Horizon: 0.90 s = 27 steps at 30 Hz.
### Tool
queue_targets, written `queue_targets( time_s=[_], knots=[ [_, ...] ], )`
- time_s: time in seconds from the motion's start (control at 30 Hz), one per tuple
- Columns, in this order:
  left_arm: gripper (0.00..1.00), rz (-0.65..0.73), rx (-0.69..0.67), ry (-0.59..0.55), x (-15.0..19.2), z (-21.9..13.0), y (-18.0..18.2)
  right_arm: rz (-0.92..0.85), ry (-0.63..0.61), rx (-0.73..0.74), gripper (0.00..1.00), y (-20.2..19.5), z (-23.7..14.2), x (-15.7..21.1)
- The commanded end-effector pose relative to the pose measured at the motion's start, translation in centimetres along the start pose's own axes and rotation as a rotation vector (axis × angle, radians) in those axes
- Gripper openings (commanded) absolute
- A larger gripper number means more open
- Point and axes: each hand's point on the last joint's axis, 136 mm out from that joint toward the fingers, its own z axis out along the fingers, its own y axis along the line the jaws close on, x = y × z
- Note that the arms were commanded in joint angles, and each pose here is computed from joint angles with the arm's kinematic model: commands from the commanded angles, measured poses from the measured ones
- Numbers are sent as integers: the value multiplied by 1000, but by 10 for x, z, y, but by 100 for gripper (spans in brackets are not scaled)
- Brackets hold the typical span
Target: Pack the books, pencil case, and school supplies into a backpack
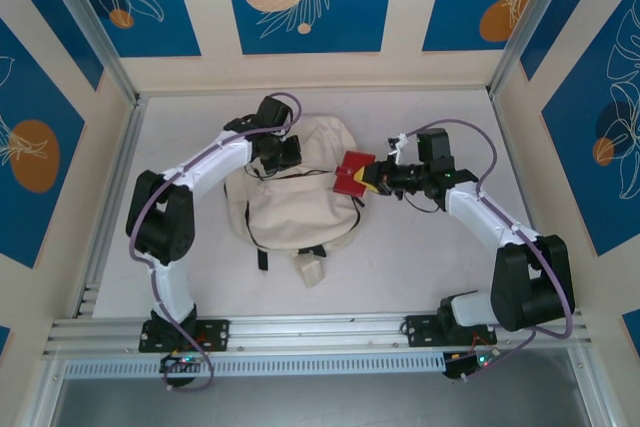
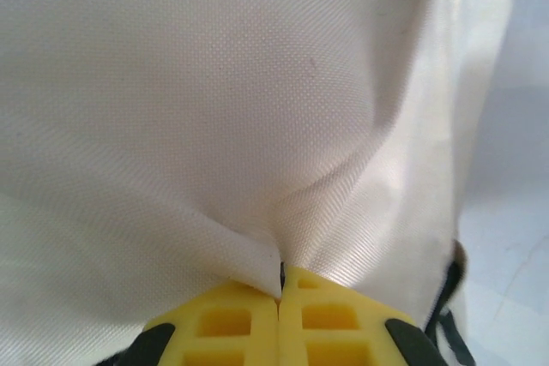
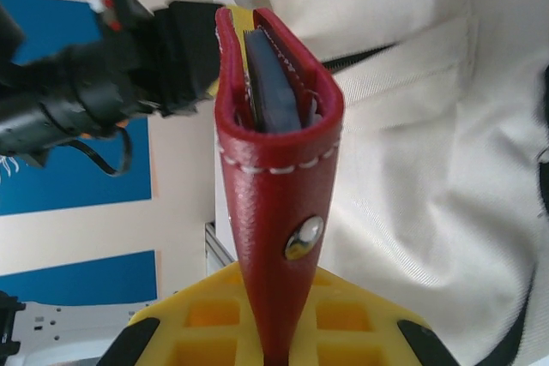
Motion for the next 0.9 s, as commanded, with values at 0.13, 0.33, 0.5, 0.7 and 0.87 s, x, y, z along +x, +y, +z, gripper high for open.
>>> queue_targets(
  time_s=[0.13, 0.33, 0.5, 0.7, 0.87],
  knots=[
    [0, 33, 91, -79, -8, -41, -19, -21, 89, -33, 4, 16, 23, 35],
    [0, 26, 92, -90, -7, -50, -19, -28, 178, -69, 4, 24, 54, 46],
    [0, 34, 96, -85, -7, -52, -20, -19, 207, -100, 4, 23, 77, 38],
    [0, 39, 99, -74, -4, -52, -20, -65, 221, -127, 6, 28, 84, 26],
    [0, 38, 108, -70, -3, -51, -21, 55, 254, -99, 5, 5, 99, 22]
  ],
)
